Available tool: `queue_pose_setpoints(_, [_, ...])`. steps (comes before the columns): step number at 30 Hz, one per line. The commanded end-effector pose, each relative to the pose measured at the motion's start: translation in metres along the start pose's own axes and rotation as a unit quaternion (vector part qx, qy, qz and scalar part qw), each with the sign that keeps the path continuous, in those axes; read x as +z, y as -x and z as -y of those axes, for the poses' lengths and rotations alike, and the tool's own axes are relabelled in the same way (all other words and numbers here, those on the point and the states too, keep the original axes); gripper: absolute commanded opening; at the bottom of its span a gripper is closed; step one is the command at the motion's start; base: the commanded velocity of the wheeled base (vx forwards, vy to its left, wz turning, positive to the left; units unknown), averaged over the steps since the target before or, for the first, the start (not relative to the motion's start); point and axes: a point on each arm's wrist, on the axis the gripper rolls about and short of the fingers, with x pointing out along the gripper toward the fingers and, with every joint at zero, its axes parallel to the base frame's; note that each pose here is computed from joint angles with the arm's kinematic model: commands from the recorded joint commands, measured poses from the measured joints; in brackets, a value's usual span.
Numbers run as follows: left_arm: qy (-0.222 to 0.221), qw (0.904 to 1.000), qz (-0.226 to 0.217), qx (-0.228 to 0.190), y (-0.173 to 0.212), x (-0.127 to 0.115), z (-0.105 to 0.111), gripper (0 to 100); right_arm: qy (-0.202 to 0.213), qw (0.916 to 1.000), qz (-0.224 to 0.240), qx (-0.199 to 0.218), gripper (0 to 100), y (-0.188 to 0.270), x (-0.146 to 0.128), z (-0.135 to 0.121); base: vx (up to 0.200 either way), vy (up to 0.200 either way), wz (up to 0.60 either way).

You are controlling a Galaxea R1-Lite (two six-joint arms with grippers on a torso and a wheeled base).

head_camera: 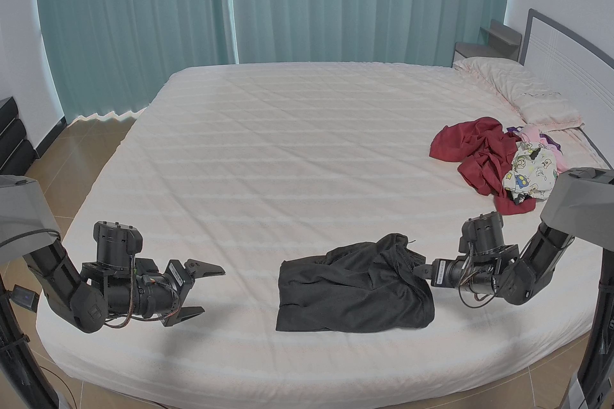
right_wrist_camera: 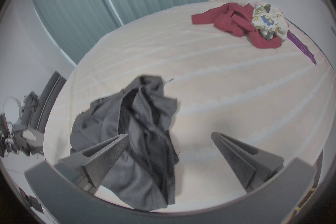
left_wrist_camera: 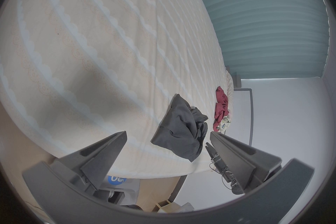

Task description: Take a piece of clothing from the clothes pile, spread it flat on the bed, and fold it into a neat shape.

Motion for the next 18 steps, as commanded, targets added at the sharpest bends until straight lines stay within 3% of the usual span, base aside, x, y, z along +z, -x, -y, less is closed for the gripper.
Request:
queue_pose_setpoints(1, [0.000, 1.0000, 0.000, 0.000, 0.000, 0.000, 0.000, 100, -0.023, 0.9992, 0.033, 0.007, 100, 0.009, 0.018, 0.005, 0.000, 0.000, 0.00])
queue_pose_setpoints(8, [0.000, 1.0000, 0.000, 0.000, 0.000, 0.000, 0.000, 100, -0.063, 0.9948, 0.052, 0.061, 100, 0.003, 0.038, -0.017, 0.000, 0.000, 0.00])
queue_pose_setpoints(18, [0.001, 1.0000, 0.000, 0.001, 0.000, 0.000, 0.000, 100, -0.039, 0.9954, 0.032, 0.081, 100, -0.036, 0.022, -0.055, 0.000, 0.000, 0.00])
